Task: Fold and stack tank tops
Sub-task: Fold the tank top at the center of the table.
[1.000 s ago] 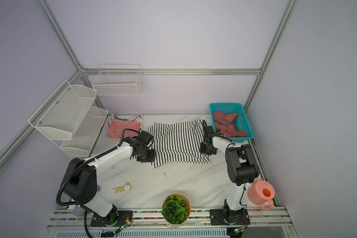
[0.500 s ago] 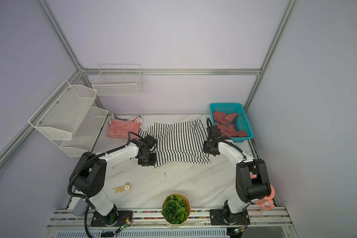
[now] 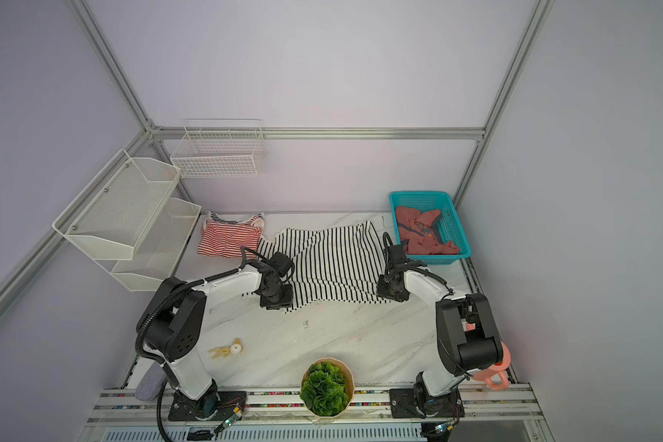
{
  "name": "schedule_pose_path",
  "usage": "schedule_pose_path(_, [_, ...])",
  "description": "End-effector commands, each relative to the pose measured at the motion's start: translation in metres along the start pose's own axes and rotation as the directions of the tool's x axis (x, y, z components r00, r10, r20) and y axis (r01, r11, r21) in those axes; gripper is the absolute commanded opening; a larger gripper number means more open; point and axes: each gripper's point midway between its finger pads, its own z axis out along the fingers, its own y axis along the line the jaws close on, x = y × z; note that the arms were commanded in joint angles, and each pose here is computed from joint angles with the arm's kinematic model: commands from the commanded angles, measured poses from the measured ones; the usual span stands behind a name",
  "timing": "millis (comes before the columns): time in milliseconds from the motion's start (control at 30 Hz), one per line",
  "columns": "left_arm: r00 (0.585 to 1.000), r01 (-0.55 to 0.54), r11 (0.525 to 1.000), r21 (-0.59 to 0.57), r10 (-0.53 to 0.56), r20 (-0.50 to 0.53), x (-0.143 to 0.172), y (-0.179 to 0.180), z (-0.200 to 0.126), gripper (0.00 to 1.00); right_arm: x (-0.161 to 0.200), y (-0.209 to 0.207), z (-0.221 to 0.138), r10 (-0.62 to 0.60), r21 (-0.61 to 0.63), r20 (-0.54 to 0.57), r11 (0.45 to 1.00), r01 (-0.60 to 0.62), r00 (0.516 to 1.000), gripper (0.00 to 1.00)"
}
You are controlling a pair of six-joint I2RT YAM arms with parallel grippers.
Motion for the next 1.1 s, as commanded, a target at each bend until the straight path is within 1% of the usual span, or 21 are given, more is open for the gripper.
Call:
schedule_pose_path(0, [0.999, 0.013, 1.000, -0.002, -0.013, -0.033, 0.011, 0.004, 0.012, 0.40, 0.006, -0.002, 0.010, 0.011, 0.007, -0.026, 1.000, -0.011, 1.000, 0.44])
schedule_pose_path(133, [0.999, 0.020, 1.000, -0.017, -0.021, -0.041, 0.014, 0.008, 0.016, 0.40, 0.010, -0.003, 0.016, 0.013, 0.005, -0.039, 1.000, -0.013, 0.999, 0.41])
schedule_pose_path(233, [0.999, 0.025, 0.999, -0.020, -0.026, -0.044, 0.015, 0.009, 0.019, 0.40, 0.013, -0.004, 0.020, 0.015, 0.004, -0.049, 1.000, -0.015, 0.999, 0.35])
schedule_pose_path(333, [0.998, 0.029, 0.999, -0.021, -0.030, -0.052, 0.017, 0.010, 0.021, 0.40, 0.017, -0.004, 0.021, 0.018, 0.000, -0.057, 1.000, -0.018, 0.998, 0.32])
schedule_pose_path(433, [0.998, 0.032, 0.999, -0.016, -0.033, -0.057, 0.020, 0.010, 0.020, 0.40, 0.020, -0.006, 0.020, 0.020, 0.004, -0.055, 1.000, -0.020, 0.998, 0.31])
schedule_pose_path(500, [0.998, 0.036, 0.999, -0.010, -0.036, -0.057, 0.022, 0.010, 0.018, 0.42, 0.020, -0.007, 0.020, 0.022, 0.006, -0.053, 1.000, -0.022, 0.998, 0.26])
schedule_pose_path(567, [0.998, 0.039, 0.999, 0.000, -0.039, -0.057, 0.024, 0.010, 0.015, 0.45, 0.022, -0.007, 0.020, 0.023, 0.004, -0.053, 1.000, -0.023, 0.998, 0.18])
schedule_pose_path(667, [0.997, 0.044, 0.999, 0.021, -0.042, -0.059, 0.028, 0.008, 0.010, 0.49, 0.023, -0.007, 0.022, 0.024, 0.004, -0.057, 1.000, -0.024, 0.998, 0.09])
schedule_pose_path(800, [0.997, 0.045, 0.998, 0.032, -0.043, -0.061, 0.033, 0.007, 0.006, 0.52, 0.022, -0.007, 0.022, 0.025, 0.000, -0.055, 1.000, -0.025, 0.998, 0.01])
schedule_pose_path(1067, [0.997, 0.039, 0.998, 0.047, -0.035, -0.074, 0.041, -0.003, 0.006, 0.55, 0.022, -0.007, 0.021, 0.027, -0.003, -0.048, 1.000, -0.027, 0.998, 0.00])
